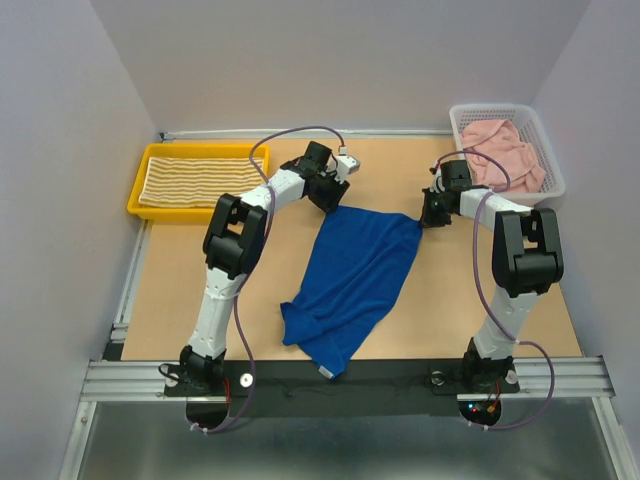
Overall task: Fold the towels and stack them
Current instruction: Flatten out the crumpled towel
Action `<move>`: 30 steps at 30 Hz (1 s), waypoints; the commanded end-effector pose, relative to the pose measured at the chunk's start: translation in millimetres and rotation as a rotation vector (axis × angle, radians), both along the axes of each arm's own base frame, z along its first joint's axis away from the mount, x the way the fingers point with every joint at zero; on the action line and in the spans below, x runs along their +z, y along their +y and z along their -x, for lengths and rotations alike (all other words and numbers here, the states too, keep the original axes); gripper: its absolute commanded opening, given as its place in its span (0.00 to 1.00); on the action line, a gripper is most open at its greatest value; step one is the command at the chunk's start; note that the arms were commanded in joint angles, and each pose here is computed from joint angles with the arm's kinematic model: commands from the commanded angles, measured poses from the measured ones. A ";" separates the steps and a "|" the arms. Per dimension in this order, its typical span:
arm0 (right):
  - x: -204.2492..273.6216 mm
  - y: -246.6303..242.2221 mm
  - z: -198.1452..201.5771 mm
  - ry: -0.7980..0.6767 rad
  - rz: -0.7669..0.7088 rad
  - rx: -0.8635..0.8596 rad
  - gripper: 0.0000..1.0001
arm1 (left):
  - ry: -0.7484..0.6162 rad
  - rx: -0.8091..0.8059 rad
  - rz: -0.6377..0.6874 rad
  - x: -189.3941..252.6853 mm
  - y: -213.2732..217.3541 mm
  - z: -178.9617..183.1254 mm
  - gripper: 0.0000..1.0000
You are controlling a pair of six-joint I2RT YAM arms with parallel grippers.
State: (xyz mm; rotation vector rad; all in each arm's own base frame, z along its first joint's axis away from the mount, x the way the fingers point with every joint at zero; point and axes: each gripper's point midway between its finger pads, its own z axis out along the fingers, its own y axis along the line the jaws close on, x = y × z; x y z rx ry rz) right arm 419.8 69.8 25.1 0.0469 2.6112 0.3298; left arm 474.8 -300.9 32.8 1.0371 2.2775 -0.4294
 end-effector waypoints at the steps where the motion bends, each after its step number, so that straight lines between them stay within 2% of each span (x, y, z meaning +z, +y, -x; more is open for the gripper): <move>1: -8.2 -4.3 6.3 0.022 0.034 0.006 0.00 | 0.004 -0.035 0.021 11.8 -4.8 -1.7 0.48; 10: -7.8 -4.9 6.4 0.022 0.037 0.004 0.00 | 0.050 -0.042 0.017 -1.7 -5.9 3.3 0.41; 15: -4.8 -4.6 2.9 0.012 0.035 0.003 0.00 | 0.048 -0.041 0.016 0.0 -4.2 3.9 0.19; 17: 0.4 -3.8 -0.7 -0.002 0.032 0.004 0.01 | 0.032 -0.034 0.012 4.2 -2.0 0.3 0.03; 18: 3.2 -3.6 -2.5 -0.009 0.030 0.003 0.01 | 0.021 -0.028 0.013 7.3 -1.4 -2.5 0.00; 24: 42.9 -8.5 -37.7 -0.134 0.067 -0.001 0.00 | -0.109 0.073 0.020 56.1 14.9 -29.5 0.00; 30: 120.4 -17.7 -94.0 -0.348 0.130 -0.017 0.00 | -0.337 0.199 0.101 159.6 32.5 -54.1 0.00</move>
